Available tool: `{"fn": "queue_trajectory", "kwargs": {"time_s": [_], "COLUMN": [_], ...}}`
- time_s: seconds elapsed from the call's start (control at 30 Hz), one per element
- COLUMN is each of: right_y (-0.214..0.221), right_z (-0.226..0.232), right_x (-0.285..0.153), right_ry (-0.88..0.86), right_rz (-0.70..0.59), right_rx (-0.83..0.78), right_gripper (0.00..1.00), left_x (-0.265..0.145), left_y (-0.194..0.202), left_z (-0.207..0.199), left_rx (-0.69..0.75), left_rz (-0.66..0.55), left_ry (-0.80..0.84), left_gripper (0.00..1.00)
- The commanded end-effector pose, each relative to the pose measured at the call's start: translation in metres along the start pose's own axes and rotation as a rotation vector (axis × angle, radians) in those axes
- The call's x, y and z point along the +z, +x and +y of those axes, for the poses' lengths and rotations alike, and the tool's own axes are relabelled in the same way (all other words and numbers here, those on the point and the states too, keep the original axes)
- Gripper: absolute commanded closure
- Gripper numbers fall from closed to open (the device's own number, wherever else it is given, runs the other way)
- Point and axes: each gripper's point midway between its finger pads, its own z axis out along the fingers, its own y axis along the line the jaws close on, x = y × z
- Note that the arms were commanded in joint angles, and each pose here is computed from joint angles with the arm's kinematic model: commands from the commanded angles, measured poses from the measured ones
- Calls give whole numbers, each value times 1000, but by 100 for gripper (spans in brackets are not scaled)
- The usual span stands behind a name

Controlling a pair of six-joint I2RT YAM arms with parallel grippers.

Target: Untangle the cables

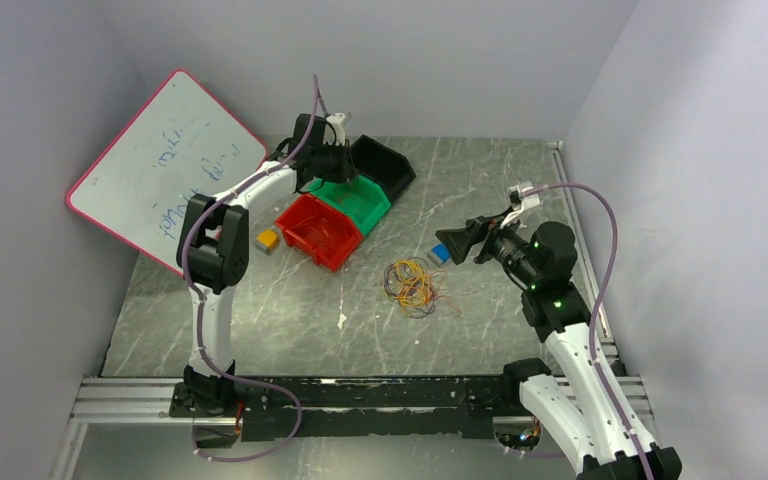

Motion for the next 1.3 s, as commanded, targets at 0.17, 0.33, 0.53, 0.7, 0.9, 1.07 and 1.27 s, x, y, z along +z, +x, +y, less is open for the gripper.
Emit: {"fn": "queue_trajectory", "kwargs": {"time_s": [0.17, 0.33, 0.53, 0.7, 0.9, 1.07, 1.27], "right_y": [6, 6, 8, 10, 10, 12, 16], "right_z": [-4, -6, -7, -7, -7, -6, -6], "right_x": [-2, -3, 0, 1, 2, 3, 5], "right_ry": [18, 34, 29, 25, 22, 12, 3], "right_rz": [11, 10, 21, 26, 36, 43, 53], "right_rx": [12, 14, 16, 20, 16, 16, 19], "right_gripper": [9, 9, 9, 9, 9, 16, 24], "left_x": [1, -7, -15, -20, -21, -18, -10], "left_y": [-2, -7, -17, -21, -14, -5, 7], "left_z": [19, 20, 21, 16, 11, 16, 22], "left_rx": [47, 57, 75, 90, 102, 117, 132], "left_rz": [-1, -19, -36, -41, -15, 16, 55], "left_ry": [-74, -98, -129, -112, -78, -86, -91], "left_gripper": [70, 49, 34, 16, 22, 44, 73]}}
